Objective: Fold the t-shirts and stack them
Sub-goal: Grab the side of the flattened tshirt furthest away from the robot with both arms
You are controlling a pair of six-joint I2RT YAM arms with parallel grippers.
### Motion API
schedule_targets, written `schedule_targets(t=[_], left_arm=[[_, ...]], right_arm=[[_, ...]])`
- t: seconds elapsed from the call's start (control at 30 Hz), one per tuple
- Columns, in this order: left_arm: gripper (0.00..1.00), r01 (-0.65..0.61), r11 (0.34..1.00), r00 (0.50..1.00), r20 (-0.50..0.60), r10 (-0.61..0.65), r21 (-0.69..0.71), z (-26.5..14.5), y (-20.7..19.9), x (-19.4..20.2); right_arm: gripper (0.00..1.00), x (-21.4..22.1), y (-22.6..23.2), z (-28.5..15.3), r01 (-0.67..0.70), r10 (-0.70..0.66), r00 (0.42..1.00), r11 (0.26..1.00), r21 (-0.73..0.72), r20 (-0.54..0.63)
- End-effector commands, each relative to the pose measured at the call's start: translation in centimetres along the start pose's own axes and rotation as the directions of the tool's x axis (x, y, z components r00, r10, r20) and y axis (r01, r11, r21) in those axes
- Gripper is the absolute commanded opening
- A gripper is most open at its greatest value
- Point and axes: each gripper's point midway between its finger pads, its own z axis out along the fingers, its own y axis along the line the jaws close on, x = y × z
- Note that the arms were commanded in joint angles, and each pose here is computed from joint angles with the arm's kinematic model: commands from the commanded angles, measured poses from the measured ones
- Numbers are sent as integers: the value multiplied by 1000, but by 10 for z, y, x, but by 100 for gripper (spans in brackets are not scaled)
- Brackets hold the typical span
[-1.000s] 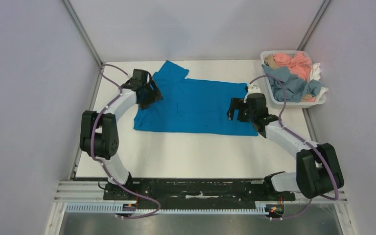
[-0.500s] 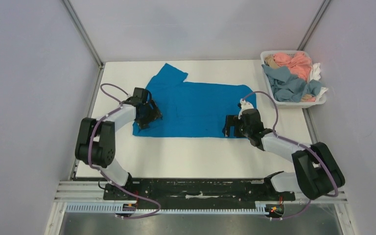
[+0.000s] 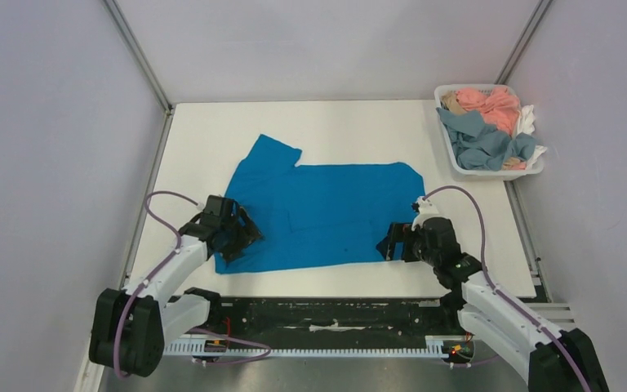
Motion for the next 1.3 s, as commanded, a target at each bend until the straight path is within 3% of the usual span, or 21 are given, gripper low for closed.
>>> schedule_targets(t=[0.0, 0.43, 0.77, 0.9, 1.0, 1.1, 1.27], left_arm=[[86, 53, 996, 995, -83, -60, -78, -10, 27, 34], [86, 43, 999, 993, -112, -45, -18, -20, 17, 45], [87, 8, 995, 999, 50, -13, 100, -52, -25, -2], [87, -22, 997, 996, 88, 15, 72, -63, -27, -15], [87, -28, 996, 993, 119, 18, 85, -65, -35, -25], [87, -51, 993, 989, 144, 35, 110, -66, -51, -39], [87, -101, 986, 971, 228, 69, 132, -55, -90, -83]], right_arm=[[98, 110, -30, -36, -99, 149, 921, 983, 155, -360], [98, 145, -20, -68, -141, 190, 846, 981, 134, -498], [98, 145, -24, -97, -71, 195, 773, 972, 223, -604], [98, 150, -25, -102, -69, 211, 746, 968, 242, -632], [98, 140, -22, -102, -69, 210, 761, 967, 245, -613], [98, 111, -11, -91, -68, 168, 818, 978, 198, -550], [98, -4, 11, -64, 13, 19, 974, 990, 138, -225]])
